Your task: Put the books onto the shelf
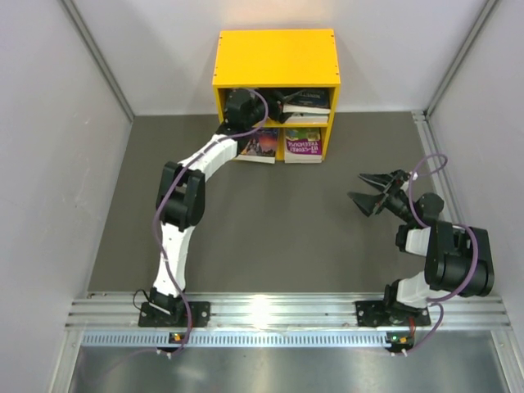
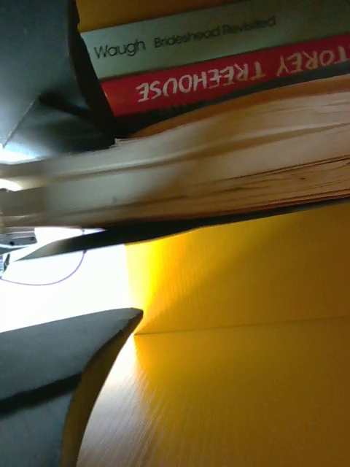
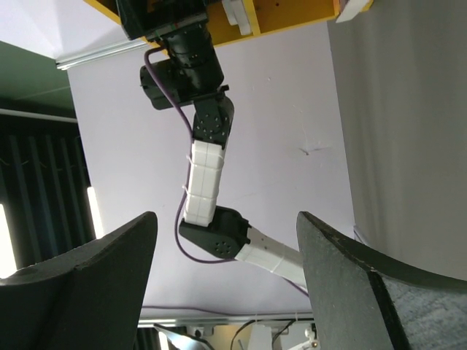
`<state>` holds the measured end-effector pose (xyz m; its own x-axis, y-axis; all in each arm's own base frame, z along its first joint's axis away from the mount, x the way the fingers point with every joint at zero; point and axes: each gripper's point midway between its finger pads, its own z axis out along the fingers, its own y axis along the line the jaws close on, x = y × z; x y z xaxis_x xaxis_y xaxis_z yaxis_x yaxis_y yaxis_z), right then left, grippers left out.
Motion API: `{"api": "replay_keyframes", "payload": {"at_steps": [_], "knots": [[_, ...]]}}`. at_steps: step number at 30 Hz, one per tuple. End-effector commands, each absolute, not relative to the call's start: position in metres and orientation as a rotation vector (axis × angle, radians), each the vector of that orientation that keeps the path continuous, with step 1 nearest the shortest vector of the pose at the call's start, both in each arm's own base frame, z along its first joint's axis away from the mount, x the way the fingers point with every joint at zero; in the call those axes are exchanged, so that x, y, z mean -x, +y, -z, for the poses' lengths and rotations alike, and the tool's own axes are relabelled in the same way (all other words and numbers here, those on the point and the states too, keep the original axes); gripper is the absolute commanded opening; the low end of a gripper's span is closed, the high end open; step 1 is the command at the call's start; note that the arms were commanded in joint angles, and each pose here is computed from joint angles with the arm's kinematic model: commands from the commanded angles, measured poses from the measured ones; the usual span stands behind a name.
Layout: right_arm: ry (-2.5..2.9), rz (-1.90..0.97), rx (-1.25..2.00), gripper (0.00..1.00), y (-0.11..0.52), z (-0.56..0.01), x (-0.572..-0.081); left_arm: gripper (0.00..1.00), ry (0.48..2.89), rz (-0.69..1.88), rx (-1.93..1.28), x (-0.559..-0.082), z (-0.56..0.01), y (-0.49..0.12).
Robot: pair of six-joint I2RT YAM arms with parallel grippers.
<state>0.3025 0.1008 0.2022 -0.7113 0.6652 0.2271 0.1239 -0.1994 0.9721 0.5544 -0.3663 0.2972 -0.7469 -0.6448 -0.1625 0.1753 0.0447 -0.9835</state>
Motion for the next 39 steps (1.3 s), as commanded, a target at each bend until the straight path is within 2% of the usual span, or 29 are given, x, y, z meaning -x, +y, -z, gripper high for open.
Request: {"api": "replay_keyframes", "payload": {"at_steps": [1, 5, 7, 9, 12, 13, 14, 15, 16, 18, 20, 23, 24, 26, 27, 31, 38, 39], "knots": [[1.581, -1.900, -0.572, 0.76, 0.101, -0.240, -0.285, 0.99, 1.903, 1.706, 0.335, -0.499, -0.315, -0.373], [1.581, -1.900, -0.567, 0.76, 0.103, -0.240, -0.281, 0.99, 1.966, 1.484, 0.369, -0.498, -0.301, -0.360], [1.582, -1.900, -0.571, 0.75, 0.103, -0.239, -0.280, 0.99, 2.040, 1.367, 0.374, -0.491, -0.276, -0.358], [1.581, -1.898, -0.574, 0.71, 0.103, -0.238, -0.278, 0.97, 2.028, 1.291, 0.414, -0.493, -0.267, -0.352], [1.585, -1.899, -0.570, 0.58, 0.104, -0.237, -0.276, 0.70, 2.029, 1.314, 0.430, -0.488, -0.245, -0.354], [1.585, -1.899, -0.566, 0.57, 0.104, -0.238, -0.275, 0.39, 2.020, 1.329, 0.446, -0.488, -0.239, -0.355], [1.586, -1.900, -0.565, 0.56, 0.105, -0.238, -0.274, 0.27, 2.022, 1.334, 0.453, -0.488, -0.235, -0.355], [1.587, -1.900, -0.562, 0.55, 0.105, -0.238, -0.274, 0.21, 2.023, 1.337, 0.456, -0.487, -0.233, -0.357], [1.589, -1.901, -0.563, 0.55, 0.105, -0.237, -0.273, 0.10, 2.026, 1.333, 0.464, -0.487, -0.230, -0.357], [1.592, -1.901, -0.564, 0.53, 0.105, -0.236, -0.272, 0.00, 2.015, 1.329, 0.465, -0.484, -0.235, -0.357], [1.594, -1.897, -0.564, 0.49, 0.106, -0.234, -0.271, 0.00, 2.007, 1.245, 0.471, -0.481, -0.243, -0.351], [1.594, -1.883, -0.557, 0.34, 0.106, -0.232, -0.271, 0.00, 2.004, 0.988, 0.460, -0.476, -0.247, -0.339], [1.593, -1.877, -0.557, 0.17, 0.105, -0.231, -0.272, 0.00, 1.998, 0.928, 0.419, -0.473, -0.250, -0.342], [1.596, -1.874, -0.558, 0.03, 0.105, -0.229, -0.272, 0.00, 1.978, 0.807, 0.445, -0.473, -0.248, -0.329], [1.598, -1.874, -0.557, 0.00, 0.105, -0.229, -0.272, 0.00, 1.991, 0.776, 0.441, -0.469, -0.237, -0.327], [1.612, -1.876, -0.562, 0.00, 0.106, -0.224, -0.272, 0.00, 1.954, 0.799, 0.474, -0.463, -0.228, -0.322], [1.639, -1.869, -0.584, 0.00, 0.106, -0.211, -0.273, 0.00, 1.744, 1.092, 0.510, -0.449, -0.251, -0.331], [1.641, -1.869, -0.588, 0.01, 0.106, -0.210, -0.273, 0.02, 1.735, 1.140, 0.506, -0.446, -0.254, -0.336]]}}
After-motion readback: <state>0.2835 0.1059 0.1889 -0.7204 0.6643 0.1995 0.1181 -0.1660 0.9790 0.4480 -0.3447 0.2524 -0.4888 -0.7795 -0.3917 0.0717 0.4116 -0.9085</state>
